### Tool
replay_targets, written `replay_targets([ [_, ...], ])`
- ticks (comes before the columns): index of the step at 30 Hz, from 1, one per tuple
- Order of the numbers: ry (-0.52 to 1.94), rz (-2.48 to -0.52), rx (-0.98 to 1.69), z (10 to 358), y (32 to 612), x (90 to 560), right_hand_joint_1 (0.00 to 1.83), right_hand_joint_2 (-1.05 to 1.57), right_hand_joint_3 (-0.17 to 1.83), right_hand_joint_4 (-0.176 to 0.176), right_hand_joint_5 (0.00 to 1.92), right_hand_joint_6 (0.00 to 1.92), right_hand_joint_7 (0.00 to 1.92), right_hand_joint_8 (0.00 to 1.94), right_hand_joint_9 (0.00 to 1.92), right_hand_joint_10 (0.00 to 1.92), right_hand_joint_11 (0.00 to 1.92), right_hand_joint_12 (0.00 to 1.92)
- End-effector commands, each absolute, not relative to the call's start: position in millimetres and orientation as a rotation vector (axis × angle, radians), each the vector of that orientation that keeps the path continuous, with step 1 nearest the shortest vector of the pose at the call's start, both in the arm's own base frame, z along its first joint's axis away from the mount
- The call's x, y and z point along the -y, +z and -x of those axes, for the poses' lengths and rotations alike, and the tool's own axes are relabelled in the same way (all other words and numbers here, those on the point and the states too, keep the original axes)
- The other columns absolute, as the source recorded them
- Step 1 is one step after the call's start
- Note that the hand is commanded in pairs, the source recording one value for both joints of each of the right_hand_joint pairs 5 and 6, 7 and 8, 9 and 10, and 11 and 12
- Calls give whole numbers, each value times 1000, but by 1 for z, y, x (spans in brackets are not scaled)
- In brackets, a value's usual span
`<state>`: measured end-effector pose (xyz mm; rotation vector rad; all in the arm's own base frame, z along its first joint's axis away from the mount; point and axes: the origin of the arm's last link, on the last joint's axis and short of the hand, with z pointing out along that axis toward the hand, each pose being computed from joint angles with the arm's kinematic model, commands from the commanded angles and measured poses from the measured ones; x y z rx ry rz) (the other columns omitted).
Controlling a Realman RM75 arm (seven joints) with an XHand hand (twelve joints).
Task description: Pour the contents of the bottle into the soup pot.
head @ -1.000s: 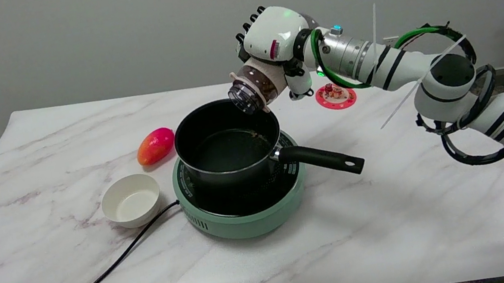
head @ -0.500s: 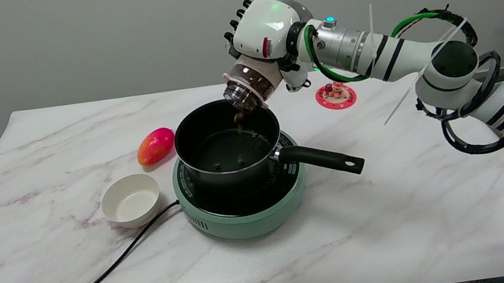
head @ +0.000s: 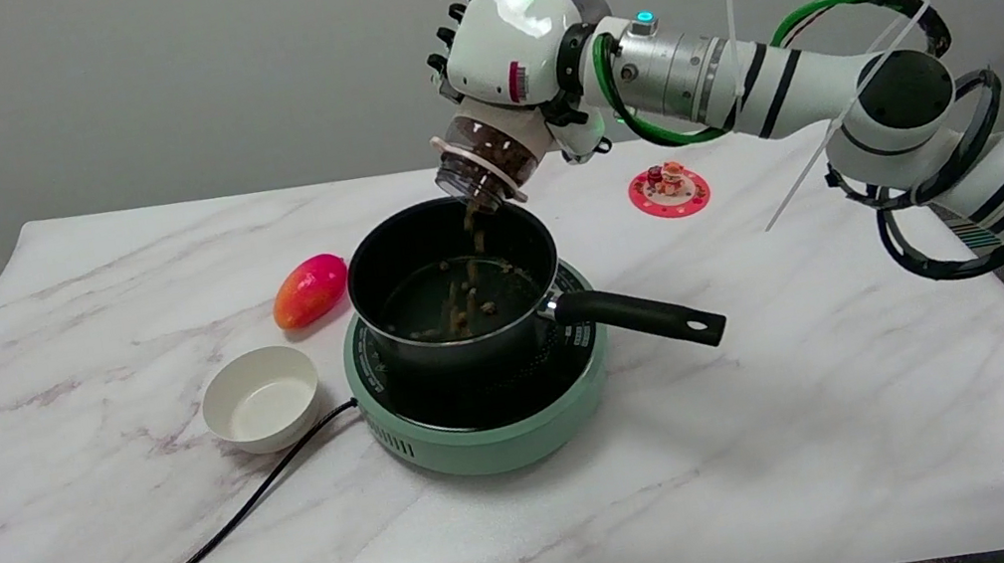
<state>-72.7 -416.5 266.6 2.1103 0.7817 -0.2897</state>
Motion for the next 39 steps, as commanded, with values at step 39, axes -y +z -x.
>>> replay_targets([
  [39, -362, -2099, -994, 35, 256, 417, 1466, 1073, 628, 0, 1920, 1920, 1920, 1920, 1428, 1428, 1236, 1236],
])
